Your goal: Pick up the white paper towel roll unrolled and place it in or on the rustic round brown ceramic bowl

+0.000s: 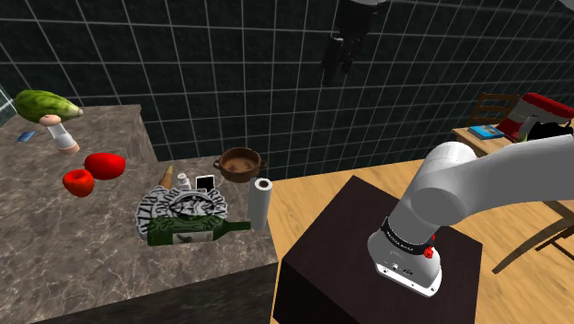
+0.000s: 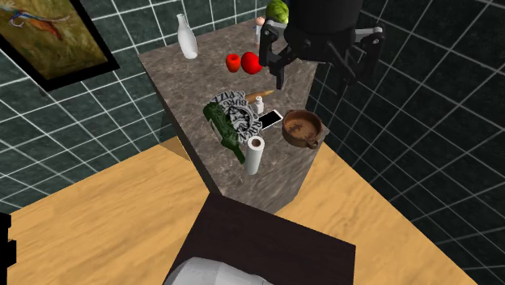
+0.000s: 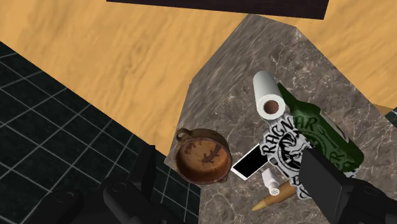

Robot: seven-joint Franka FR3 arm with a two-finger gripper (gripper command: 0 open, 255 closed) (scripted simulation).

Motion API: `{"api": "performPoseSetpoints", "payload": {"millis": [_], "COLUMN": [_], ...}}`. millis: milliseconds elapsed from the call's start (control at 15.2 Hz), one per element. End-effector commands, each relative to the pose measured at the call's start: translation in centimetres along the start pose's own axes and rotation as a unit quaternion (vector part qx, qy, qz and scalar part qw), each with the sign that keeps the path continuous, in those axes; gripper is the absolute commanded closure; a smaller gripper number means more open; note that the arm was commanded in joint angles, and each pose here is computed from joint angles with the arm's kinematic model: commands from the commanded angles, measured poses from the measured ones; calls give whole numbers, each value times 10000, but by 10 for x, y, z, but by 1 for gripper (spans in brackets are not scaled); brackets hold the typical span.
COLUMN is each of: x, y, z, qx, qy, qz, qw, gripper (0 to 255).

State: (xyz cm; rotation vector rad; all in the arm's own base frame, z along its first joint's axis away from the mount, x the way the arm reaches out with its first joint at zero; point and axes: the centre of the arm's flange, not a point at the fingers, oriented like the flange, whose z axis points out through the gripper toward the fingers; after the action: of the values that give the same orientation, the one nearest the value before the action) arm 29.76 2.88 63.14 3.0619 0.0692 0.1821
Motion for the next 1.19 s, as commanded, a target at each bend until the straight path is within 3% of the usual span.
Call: {"api": "performPoseSetpoints", "payload": {"millis": [0,1122], "x": [0,61], "y": [0,-72], "z": [0,205], "qx": [0,362], "qy": [0,-615], "qz": [0,352], "qw": [10000,9968], "gripper": [0,0]}}
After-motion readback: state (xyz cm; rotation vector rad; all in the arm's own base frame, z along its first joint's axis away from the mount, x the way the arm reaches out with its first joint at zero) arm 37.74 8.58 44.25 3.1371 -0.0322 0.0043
